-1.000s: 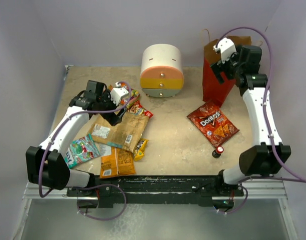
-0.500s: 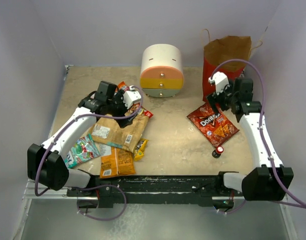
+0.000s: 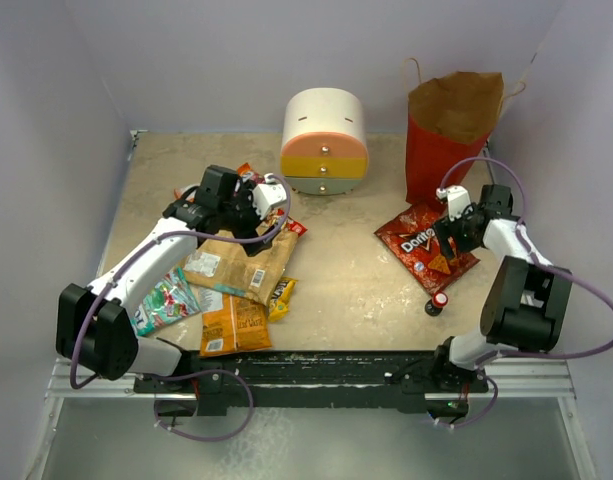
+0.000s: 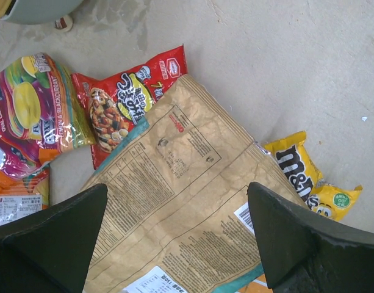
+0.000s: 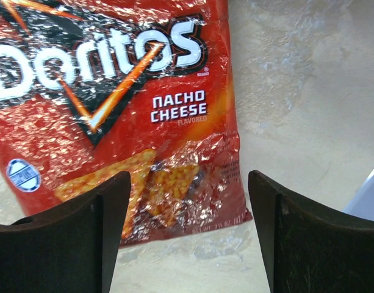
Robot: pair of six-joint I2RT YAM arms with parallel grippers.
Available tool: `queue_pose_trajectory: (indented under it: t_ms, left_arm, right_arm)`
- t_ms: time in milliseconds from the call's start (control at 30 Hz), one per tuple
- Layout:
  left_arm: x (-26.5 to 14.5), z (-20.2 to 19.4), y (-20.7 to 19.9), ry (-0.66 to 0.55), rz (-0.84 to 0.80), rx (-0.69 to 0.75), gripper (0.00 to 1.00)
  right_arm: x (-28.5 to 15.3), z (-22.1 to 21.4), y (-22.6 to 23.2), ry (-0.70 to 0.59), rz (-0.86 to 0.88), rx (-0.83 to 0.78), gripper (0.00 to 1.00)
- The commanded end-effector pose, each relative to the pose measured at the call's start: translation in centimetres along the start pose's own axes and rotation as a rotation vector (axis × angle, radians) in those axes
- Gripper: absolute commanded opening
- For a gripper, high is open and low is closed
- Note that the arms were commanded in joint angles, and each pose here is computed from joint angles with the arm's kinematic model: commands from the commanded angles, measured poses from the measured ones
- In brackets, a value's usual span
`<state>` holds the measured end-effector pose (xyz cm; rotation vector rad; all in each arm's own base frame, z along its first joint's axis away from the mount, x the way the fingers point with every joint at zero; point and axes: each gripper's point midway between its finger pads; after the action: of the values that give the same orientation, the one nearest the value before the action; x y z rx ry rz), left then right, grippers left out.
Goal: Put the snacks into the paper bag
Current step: Pick up the snack from the center of the board.
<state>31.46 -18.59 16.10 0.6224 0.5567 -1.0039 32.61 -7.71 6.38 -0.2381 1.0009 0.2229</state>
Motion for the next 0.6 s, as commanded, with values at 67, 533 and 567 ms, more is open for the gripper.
queue_pose_trajectory:
  t_ms: [67,533,567]
  left_arm:
    - [0.5,1.2,0.1,-0.051,0.003,0.020,1.00]
    - [1.3,0.8,0.2,-0.043,0.003,0.025,0.99]
    - [1.3,0.8,0.2,-0.042,0.002,0.027,0.99]
  right_arm:
    - [1.5,2.0,-2.7,-0.046,0.046,0.012,0.78]
    - [4.4,-2.1,-1.9,0.040,0.253,0.050,0.69]
    - [4.4,-2.3,-1.6,0.042,0.266,0.049,0.67]
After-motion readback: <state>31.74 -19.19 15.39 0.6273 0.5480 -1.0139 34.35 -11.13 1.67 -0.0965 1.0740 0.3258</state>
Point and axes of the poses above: each gripper's point midway between its finger pads, its own x axis out along the fingers, its own y axis along the line the jaws close on, z = x × y, and after that the axes turned 9 degrees about x, right-handed
